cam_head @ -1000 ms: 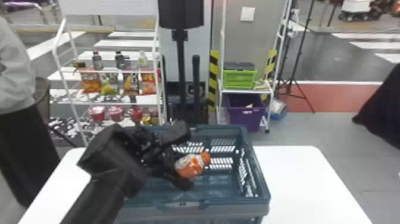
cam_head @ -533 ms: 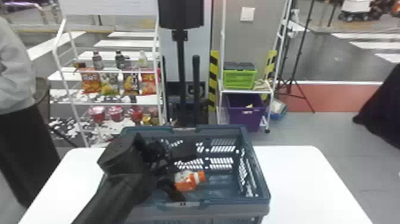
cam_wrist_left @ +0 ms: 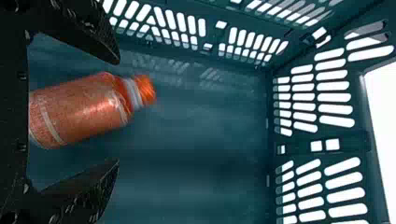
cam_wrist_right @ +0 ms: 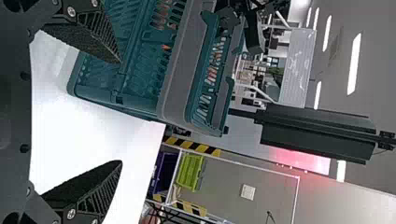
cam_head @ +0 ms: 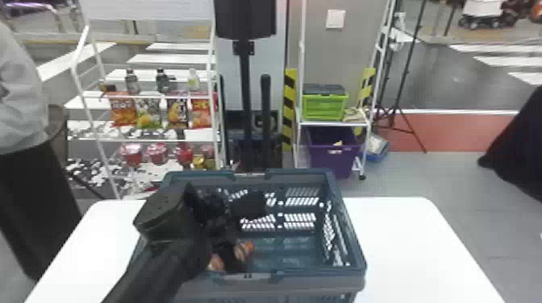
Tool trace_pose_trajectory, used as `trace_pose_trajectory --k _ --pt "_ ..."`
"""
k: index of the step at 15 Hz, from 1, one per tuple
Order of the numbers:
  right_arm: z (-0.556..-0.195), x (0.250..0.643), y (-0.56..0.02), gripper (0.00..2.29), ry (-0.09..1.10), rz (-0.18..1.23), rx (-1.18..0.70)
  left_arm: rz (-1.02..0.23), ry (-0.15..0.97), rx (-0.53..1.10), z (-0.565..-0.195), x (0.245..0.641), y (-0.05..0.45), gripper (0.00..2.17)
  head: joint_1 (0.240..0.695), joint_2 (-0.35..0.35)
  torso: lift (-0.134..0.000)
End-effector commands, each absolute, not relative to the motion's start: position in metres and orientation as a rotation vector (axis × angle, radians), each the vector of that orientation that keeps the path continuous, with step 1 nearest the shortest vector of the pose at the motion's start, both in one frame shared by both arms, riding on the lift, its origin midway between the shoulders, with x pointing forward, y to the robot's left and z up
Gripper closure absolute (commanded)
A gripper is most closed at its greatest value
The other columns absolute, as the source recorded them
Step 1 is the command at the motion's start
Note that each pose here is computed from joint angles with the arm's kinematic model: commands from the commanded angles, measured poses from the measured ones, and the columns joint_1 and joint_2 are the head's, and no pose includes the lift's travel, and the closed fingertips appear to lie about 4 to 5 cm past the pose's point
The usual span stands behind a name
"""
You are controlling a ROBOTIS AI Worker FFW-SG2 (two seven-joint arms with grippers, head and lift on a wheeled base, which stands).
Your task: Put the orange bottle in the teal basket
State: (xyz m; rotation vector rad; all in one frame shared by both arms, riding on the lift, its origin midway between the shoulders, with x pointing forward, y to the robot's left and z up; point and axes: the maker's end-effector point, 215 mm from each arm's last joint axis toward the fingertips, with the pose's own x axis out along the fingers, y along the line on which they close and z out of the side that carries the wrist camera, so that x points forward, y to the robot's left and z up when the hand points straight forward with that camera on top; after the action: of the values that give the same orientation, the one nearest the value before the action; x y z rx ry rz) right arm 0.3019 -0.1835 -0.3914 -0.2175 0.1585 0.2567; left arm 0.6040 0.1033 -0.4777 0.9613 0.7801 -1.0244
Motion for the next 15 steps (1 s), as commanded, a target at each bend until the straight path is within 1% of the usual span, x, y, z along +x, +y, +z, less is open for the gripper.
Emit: trace_pose_trajectory --k 1,3,6,9,12,14,15 --pt "-0.391 0.302 -0.183 0.13 0.158 0.256 -0.216 -0.992 0.710 0.948 -0.457 0.611 0.102 0.05 0.499 0.000 0.000" --pt "-0.392 0.302 -0.183 0.13 0.160 0.256 -0.216 -0.956 0.653 0.915 -0.433 0.616 0.108 0.07 0.499 0.000 0.000" --pt "-0.393 0.301 -0.183 0.13 0.161 0.256 -0.216 -0.875 0.540 0.851 -0.388 0.622 0.126 0.08 0.499 0.000 0.000" --pt "-0.391 0.302 -0.183 0.13 0.158 0.256 -0.215 -0.784 0.380 0.722 -0.333 0.612 0.151 0.08 0.499 0.000 0.000" --pt "-0.385 0.303 -0.183 0.13 0.148 0.255 -0.214 -0.620 0.196 0.534 -0.267 0.592 0.190 0.07 0.499 0.000 0.000" --pt "-0.379 0.304 -0.180 0.13 0.136 0.258 -0.208 -0.523 0.114 0.315 -0.239 0.568 0.219 0.07 0.499 0.000 0.000" --pt "-0.376 0.305 -0.178 0.13 0.131 0.259 -0.205 -0.474 0.098 0.221 -0.233 0.551 0.242 0.07 0.499 0.000 0.000"
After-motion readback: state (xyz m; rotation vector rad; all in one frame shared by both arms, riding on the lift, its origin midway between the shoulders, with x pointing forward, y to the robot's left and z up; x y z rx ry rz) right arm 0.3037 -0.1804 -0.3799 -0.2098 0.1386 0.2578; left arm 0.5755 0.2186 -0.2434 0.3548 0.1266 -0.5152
